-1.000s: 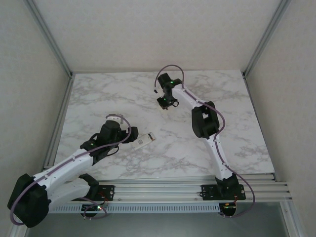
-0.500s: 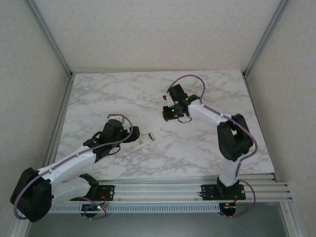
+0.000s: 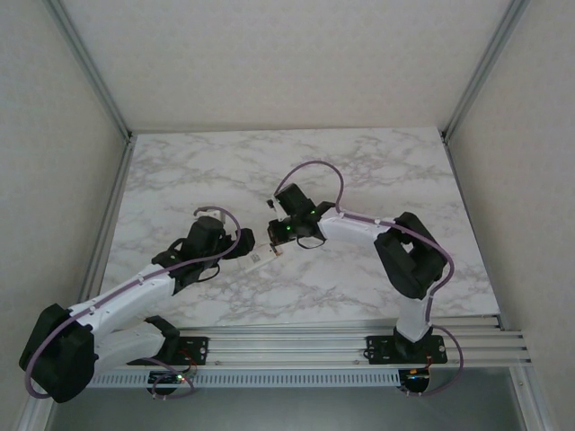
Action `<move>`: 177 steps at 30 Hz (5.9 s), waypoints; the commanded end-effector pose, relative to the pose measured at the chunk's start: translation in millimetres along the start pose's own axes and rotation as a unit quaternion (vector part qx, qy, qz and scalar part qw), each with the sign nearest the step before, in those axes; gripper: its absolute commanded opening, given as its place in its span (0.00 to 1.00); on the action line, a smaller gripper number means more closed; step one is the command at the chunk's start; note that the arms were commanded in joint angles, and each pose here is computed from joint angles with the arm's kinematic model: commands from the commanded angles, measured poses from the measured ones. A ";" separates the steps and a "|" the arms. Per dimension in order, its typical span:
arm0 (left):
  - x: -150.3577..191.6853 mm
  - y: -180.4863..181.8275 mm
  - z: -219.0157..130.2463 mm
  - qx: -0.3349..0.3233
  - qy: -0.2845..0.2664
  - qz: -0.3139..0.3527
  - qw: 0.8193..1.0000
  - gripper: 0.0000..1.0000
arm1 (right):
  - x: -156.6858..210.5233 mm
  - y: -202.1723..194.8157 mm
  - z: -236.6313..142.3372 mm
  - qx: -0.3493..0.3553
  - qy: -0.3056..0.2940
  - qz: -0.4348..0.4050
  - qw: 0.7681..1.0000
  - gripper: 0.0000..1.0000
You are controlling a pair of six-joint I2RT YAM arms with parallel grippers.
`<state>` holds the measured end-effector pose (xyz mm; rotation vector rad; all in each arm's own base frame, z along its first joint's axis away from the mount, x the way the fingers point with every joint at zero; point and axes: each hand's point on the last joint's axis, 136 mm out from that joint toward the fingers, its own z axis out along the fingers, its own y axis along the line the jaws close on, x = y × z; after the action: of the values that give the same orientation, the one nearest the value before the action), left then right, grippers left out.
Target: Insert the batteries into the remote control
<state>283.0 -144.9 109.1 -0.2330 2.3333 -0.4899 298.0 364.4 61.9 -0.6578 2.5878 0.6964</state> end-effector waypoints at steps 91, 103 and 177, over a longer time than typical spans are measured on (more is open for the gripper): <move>76.5 17.8 40.6 -0.049 0.130 -0.042 0.989 0.71 | 8.8 -18.9 -24.2 0.065 0.016 0.014 0.998 0.13; 77.9 12.9 44.1 -0.038 0.136 -0.039 0.989 0.66 | 13.1 0.0 -7.3 0.011 0.044 0.029 0.999 0.21; -9.3 61.4 -32.8 -0.153 -0.033 -0.145 0.977 0.84 | -24.4 18.3 -101.7 -0.011 -0.083 0.067 0.994 0.99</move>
<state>279.5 -103.0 125.5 -0.5737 2.2826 -0.3698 274.4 309.3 149.5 -0.4002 2.5392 0.6285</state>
